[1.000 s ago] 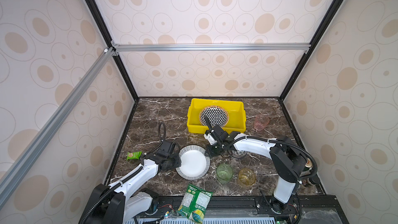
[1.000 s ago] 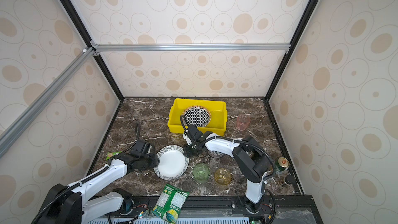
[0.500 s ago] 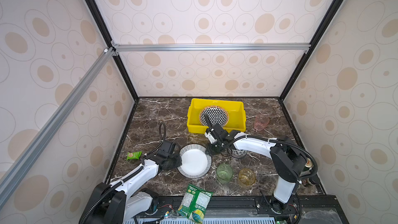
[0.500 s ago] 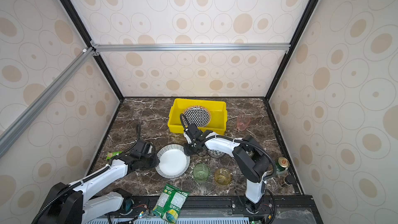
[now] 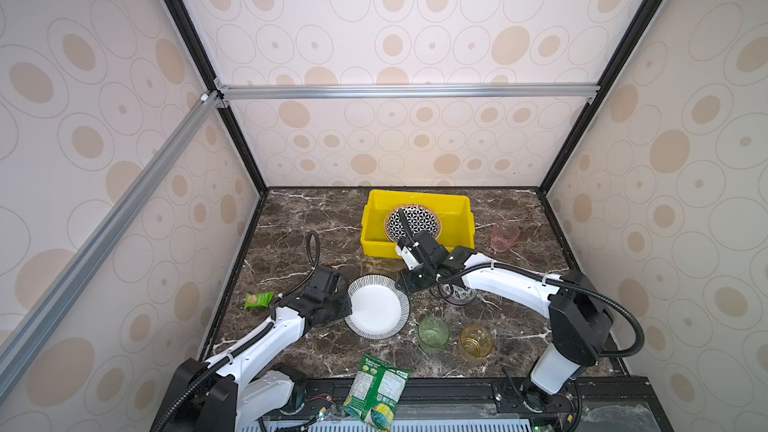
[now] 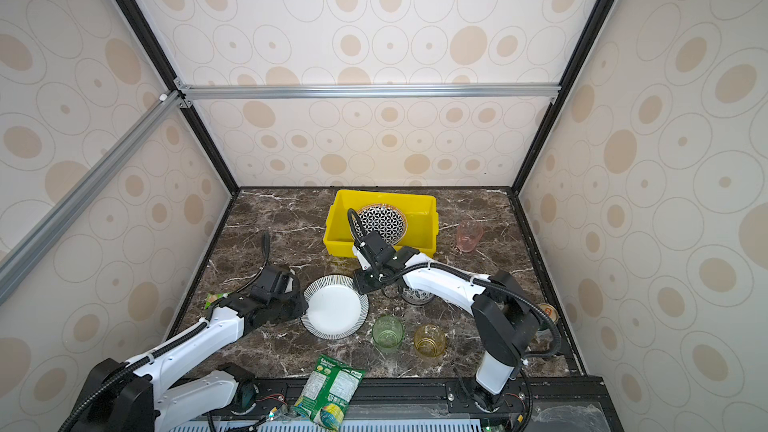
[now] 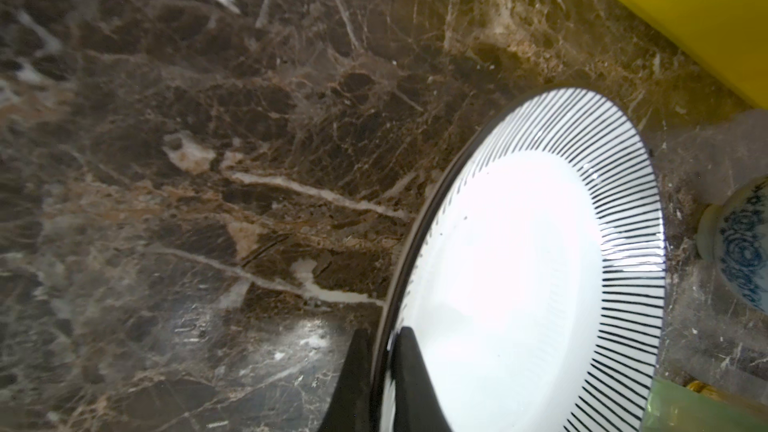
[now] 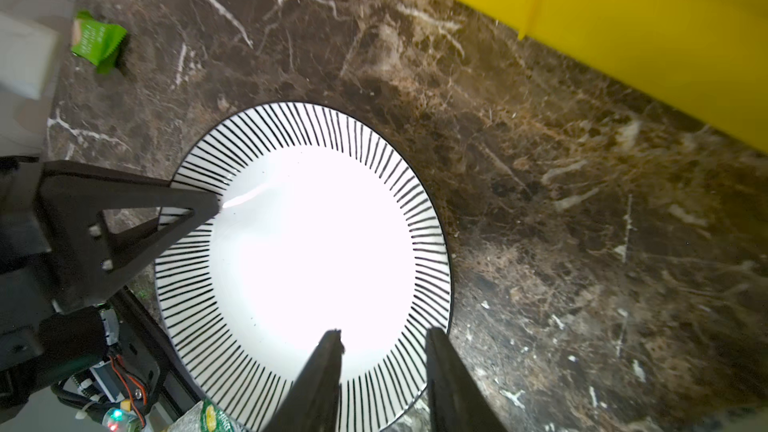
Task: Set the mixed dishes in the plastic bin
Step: 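Lift the striped plate with the left gripper while the right gripper withdraws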
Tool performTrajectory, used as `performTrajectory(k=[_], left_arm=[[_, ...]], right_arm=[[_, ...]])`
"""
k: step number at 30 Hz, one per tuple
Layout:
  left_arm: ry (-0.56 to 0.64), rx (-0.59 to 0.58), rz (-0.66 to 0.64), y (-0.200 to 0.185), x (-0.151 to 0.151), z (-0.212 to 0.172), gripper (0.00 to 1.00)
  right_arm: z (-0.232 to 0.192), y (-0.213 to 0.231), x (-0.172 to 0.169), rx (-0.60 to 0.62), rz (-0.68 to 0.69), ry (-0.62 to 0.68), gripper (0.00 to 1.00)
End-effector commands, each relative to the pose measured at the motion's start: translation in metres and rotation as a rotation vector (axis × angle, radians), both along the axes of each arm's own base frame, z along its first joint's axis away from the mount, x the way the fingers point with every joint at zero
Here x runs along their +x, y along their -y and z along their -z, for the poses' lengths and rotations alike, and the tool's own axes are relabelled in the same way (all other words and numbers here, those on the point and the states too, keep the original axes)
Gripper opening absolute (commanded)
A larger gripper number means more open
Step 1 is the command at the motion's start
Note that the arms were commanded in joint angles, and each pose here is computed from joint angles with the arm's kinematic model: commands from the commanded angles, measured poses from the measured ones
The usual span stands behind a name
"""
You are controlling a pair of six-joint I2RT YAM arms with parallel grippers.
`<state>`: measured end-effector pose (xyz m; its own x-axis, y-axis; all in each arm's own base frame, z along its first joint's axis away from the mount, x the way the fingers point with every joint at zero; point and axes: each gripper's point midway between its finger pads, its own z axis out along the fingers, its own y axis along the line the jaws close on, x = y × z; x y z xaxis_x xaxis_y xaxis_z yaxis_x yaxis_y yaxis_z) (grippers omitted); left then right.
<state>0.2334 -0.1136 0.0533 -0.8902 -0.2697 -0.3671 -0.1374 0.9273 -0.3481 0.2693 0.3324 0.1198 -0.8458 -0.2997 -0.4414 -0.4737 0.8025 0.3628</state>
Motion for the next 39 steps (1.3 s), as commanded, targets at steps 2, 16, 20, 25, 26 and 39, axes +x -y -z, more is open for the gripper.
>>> performTrajectory(k=[2, 16, 20, 25, 26, 39], left_arm=[[0.050, 0.100, -0.032, -0.017, 0.010, -0.018, 0.00], [0.213, 0.089, -0.019, -0.012, 0.037, -0.100, 0.00], [0.248, 0.093, -0.020, -0.011, 0.044, -0.117, 0.00], [0.286, 0.071, 0.001, -0.004, 0.053, -0.138, 0.00], [0.296, 0.068, 0.003, -0.003, 0.056, -0.143, 0.00], [0.436, 0.026, 0.070, 0.027, 0.106, -0.210, 0.00]], right_arm=[[-0.026, 0.007, 0.001, -0.006, 0.004, 0.069, 0.38], [-0.086, 0.055, 0.004, -0.029, 0.113, 0.279, 0.47], [-0.096, 0.074, 0.004, -0.046, 0.155, 0.320, 0.49], [-0.101, 0.101, 0.006, -0.063, 0.214, 0.342, 0.49], [-0.103, 0.106, 0.006, -0.065, 0.228, 0.345, 0.49], [-0.107, 0.151, 0.007, -0.071, 0.342, 0.349, 0.50]])
